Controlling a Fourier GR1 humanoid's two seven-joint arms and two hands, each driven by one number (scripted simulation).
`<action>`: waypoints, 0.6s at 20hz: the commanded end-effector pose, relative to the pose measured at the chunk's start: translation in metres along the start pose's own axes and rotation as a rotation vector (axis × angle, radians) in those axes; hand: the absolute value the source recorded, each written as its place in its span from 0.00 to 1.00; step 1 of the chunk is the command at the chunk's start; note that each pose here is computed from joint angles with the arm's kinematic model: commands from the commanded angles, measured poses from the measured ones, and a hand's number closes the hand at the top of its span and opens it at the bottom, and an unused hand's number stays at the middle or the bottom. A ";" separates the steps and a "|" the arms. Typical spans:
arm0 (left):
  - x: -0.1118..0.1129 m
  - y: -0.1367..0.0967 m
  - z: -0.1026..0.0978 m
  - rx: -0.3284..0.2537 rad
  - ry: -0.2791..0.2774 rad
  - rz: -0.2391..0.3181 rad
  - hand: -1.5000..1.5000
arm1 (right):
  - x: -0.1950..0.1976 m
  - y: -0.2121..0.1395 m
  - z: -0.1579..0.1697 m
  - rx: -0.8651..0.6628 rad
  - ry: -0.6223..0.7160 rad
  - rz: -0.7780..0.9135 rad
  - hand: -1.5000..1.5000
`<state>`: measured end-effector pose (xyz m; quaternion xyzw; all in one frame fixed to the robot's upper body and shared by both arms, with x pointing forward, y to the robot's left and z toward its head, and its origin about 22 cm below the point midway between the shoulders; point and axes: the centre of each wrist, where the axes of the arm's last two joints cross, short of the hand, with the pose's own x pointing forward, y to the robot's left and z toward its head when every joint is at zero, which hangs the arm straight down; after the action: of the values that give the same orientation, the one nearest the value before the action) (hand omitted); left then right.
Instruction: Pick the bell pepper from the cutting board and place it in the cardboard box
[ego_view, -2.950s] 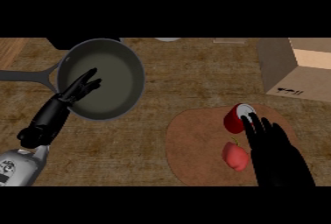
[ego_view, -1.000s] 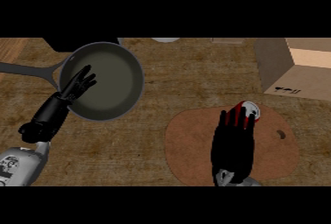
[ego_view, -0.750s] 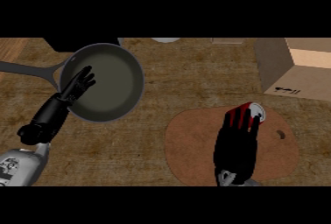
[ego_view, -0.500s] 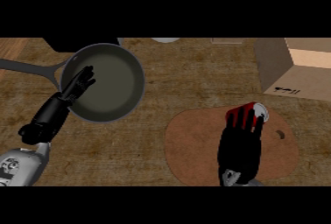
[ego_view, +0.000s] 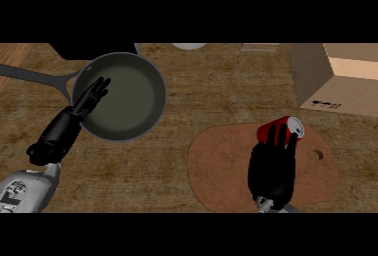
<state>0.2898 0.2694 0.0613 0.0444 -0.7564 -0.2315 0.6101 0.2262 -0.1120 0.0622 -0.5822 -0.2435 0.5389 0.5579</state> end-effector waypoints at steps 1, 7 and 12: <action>-0.006 0.000 0.005 -0.004 0.013 0.001 0.50 | -0.012 0.014 -0.007 -0.011 -0.248 0.000 1.00; 0.007 -0.007 -0.009 -0.038 -0.043 0.018 0.50 | -0.007 -0.011 0.048 -0.037 -1.105 -0.124 1.00; 0.006 -0.002 -0.007 -0.023 -0.016 0.030 0.50 | -0.058 -0.033 0.037 -0.205 -1.435 -0.193 1.00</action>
<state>0.2939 0.2630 0.0654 0.0277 -0.7610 -0.2366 0.6034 0.1887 -0.1192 0.1004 -0.1993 -0.5799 0.7148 0.3361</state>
